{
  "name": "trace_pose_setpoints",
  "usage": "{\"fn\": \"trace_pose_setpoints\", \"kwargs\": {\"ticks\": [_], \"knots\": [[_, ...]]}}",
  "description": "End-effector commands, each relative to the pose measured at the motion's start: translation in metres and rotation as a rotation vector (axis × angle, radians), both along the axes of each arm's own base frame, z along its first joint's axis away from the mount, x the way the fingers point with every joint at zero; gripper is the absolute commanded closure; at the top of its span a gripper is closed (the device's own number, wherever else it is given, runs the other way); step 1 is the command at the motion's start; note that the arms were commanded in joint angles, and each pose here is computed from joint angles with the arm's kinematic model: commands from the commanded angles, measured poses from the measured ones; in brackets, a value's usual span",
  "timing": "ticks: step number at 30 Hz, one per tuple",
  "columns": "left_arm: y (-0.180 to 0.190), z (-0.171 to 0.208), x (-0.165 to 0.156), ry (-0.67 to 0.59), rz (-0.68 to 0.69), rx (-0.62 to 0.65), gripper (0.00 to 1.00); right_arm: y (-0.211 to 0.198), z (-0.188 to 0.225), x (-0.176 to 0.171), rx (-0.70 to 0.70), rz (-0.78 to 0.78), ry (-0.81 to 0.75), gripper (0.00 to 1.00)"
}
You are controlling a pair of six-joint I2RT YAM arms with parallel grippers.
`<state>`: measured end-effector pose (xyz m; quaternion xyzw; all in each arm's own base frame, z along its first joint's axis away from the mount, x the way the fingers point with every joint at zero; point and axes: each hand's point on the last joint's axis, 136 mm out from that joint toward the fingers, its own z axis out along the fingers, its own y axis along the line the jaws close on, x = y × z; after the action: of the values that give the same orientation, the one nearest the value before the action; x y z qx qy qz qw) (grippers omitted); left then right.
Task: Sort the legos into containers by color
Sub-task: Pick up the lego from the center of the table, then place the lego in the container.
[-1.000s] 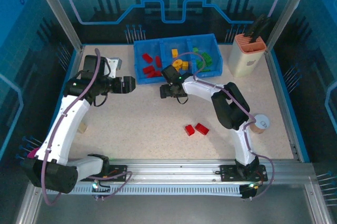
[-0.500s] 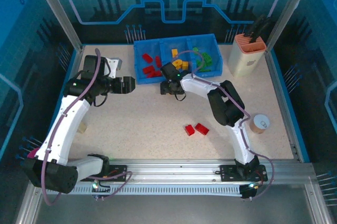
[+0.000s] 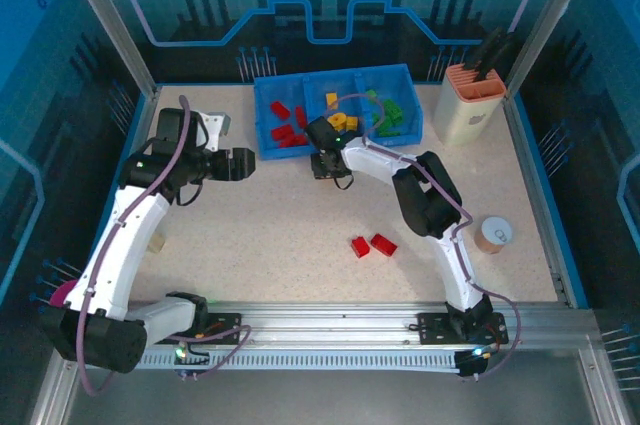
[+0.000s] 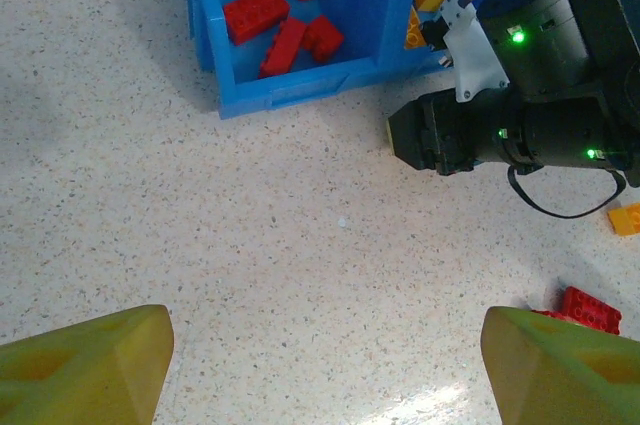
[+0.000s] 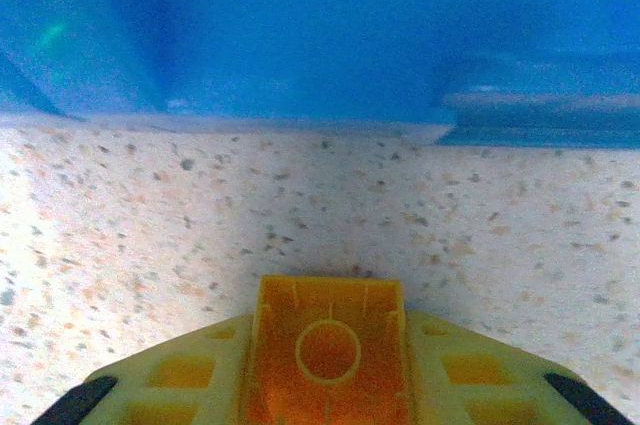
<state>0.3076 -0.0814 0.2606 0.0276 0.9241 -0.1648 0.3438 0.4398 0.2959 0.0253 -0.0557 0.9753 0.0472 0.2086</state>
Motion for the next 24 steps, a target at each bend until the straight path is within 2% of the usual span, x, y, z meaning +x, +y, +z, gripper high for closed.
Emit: {"fn": "trace_pose_setpoints", "kwargs": {"ticks": [1,5,8,12,17,24], "knots": [[0.001,0.005,-0.001,-0.036,-0.008,0.017,0.18,-0.024,0.046,0.01,-0.044,0.03,-0.068,0.69],[-0.001,0.006,0.001,-0.034,-0.011,0.009,0.19,-0.035,0.101,0.034,-0.053,0.055,-0.179,0.7],[-0.001,0.005,0.001,-0.028,-0.01,0.009,0.19,-0.04,0.118,0.055,-0.046,0.063,-0.222,0.7],[0.003,0.0,0.004,-0.024,0.008,0.025,0.19,-0.041,0.117,0.091,-0.052,0.086,-0.26,0.7],[0.006,-0.004,0.008,-0.006,0.019,0.046,0.2,-0.036,0.095,0.133,-0.077,0.142,-0.268,0.7],[0.009,-0.007,0.01,0.002,0.023,0.066,0.2,-0.034,0.082,0.165,-0.001,0.121,-0.301,0.7]]}}
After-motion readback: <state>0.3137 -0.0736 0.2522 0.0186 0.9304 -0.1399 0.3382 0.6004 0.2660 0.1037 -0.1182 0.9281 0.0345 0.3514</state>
